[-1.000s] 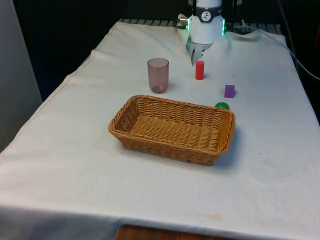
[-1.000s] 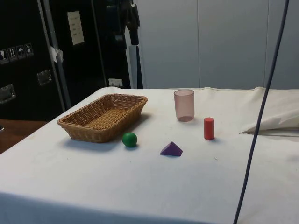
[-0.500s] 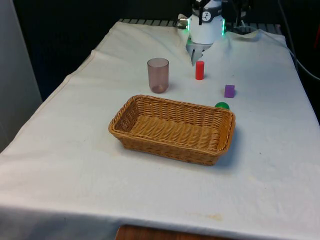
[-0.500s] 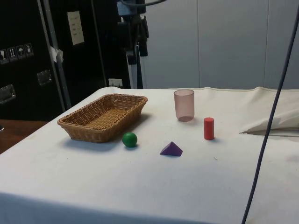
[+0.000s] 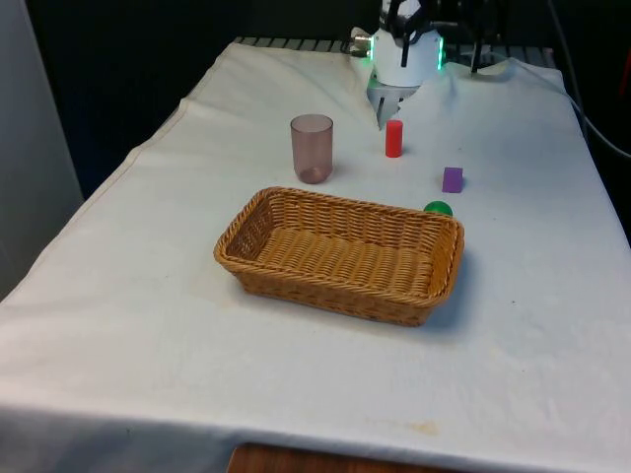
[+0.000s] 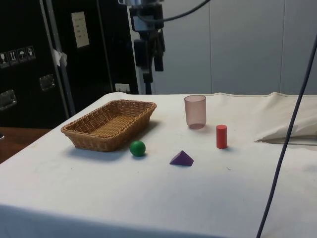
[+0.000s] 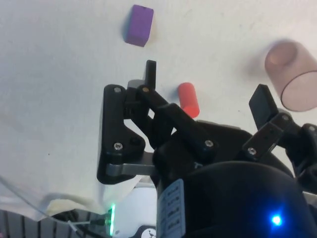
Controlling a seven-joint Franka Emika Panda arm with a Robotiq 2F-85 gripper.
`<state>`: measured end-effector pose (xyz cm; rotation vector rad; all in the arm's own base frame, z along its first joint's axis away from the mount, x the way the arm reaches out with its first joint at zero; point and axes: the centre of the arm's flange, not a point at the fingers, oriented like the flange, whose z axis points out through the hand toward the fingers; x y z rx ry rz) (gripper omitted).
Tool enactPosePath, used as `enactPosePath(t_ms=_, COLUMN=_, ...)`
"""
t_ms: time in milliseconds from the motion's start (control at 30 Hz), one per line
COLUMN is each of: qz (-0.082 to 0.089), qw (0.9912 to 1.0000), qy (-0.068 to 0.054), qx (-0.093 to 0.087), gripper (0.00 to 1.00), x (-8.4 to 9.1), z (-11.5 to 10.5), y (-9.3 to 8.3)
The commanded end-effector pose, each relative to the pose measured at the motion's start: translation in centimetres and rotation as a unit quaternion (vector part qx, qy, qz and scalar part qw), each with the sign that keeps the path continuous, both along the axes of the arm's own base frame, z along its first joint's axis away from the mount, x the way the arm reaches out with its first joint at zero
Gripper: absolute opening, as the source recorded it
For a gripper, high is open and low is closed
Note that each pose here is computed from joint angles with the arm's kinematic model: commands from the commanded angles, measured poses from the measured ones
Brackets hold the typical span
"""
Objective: Pick up the triangular block and place it into the basket.
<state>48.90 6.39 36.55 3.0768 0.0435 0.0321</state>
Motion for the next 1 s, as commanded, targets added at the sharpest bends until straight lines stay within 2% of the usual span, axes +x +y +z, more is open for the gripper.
enactPosePath(t_ms=0, qz=-0.002, qw=0.99995, qy=-0.010, qx=-0.003, gripper=1.00, x=-0.4, z=-0.3, y=0.1)
enactPosePath(t_ms=200, qz=-0.002, qw=0.99982, qy=-0.019, qx=-0.002, gripper=1.00, x=-1.6, z=-2.3, y=0.3)
enactPosePath(t_ms=233, qz=-0.001, qw=0.99994, qy=-0.011, qx=0.002, gripper=1.00, x=-1.4, z=-2.3, y=0.3)
enactPosePath(t_ms=267, qz=-0.004, qw=0.99980, qy=-0.020, qx=-0.002, gripper=1.00, x=-1.8, z=-2.6, y=0.3)
enactPosePath(t_ms=500, qz=-0.006, qw=0.99963, qy=-0.027, qx=-0.001, gripper=1.00, x=-3.1, z=-4.9, y=0.2)
enactPosePath(t_ms=533, qz=-0.005, qw=0.99962, qy=-0.027, qx=0.000, gripper=1.00, x=-3.3, z=-5.3, y=0.2)
enactPosePath(t_ms=567, qz=-0.004, qw=0.99978, qy=-0.020, qx=0.003, gripper=1.00, x=-3.4, z=-5.1, y=0.2)
enactPosePath(t_ms=600, qz=-0.007, qw=0.99960, qy=-0.027, qx=0.001, gripper=1.00, x=-3.4, z=-5.6, y=0.1)
enactPosePath(t_ms=667, qz=-0.008, qw=0.99958, qy=-0.028, qx=0.002, gripper=1.00, x=-3.6, z=-6.3, y=-0.1)
enactPosePath(t_ms=833, qz=-0.015, qw=0.99955, qy=-0.025, qx=0.008, gripper=1.00, x=-3.7, z=-8.5, y=-0.6)
enactPosePath(t_ms=900, qz=-0.012, qw=0.99969, qy=-0.021, qx=0.006, gripper=1.00, x=-3.7, z=-8.4, y=-0.6)
enactPosePath(t_ms=967, qz=-0.019, qw=0.99950, qy=-0.023, qx=0.011, gripper=1.00, x=-3.7, z=-9.4, y=-0.7)
